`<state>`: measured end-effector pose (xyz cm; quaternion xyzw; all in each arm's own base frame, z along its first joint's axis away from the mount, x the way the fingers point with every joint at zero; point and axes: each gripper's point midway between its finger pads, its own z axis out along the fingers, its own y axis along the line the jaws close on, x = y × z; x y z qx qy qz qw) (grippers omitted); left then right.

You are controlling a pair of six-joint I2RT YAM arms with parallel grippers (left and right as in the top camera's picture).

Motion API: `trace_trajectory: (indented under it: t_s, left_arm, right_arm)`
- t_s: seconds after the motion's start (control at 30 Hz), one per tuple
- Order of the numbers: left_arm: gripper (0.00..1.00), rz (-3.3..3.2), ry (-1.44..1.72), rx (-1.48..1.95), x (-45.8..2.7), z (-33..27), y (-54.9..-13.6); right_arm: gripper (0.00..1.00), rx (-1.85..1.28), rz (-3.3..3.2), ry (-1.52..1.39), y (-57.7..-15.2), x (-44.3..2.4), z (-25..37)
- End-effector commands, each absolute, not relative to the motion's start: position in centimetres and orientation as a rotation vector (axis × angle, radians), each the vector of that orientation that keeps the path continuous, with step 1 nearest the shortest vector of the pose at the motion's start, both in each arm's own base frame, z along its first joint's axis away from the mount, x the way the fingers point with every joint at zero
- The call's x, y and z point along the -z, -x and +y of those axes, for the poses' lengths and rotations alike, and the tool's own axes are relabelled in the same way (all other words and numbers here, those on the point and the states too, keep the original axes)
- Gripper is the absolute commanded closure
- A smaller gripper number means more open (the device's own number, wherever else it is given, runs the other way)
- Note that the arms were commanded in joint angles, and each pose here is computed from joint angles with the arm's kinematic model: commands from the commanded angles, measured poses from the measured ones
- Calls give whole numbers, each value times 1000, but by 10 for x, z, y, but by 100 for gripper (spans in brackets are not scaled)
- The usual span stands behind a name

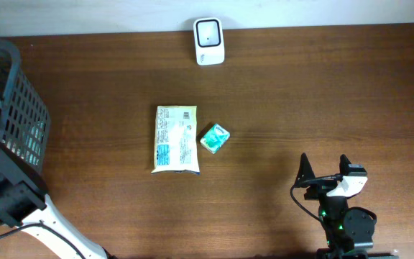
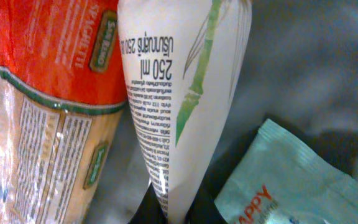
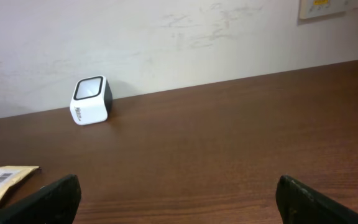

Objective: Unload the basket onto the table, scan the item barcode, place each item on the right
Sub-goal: 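Reach the left gripper into the basket and grasp the white tube, then place the white tube left of the white packet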

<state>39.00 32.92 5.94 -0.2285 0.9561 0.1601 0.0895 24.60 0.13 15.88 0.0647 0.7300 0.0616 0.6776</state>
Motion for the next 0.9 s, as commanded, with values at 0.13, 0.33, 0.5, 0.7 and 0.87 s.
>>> trace_trajectory:
  t_s: [0.13,0.33,0.5,0.7,0.87]
  left_arm:
    - [100,2446,713,-499,-228,301,-408]
    - [100,2191,488,-347,-359,217,-397]
    - [100,2153,255,-183,-398,113,-393]
    - [100,2318,15,-20,-345,2,-406]
    - [100,2621,149,32,-224,-28,-384]
  right_arm:
    - [1,-139,1648,-138,-246,-155,3]
    - [1,-139,1647,-138,-246,-155,3]
    - [2,-139,1648,-138,-246,-155,3]
    - [1,-139,1647,-138,-246,-155,3]
    - [1,-139,1647,-138,-246,-155,3]
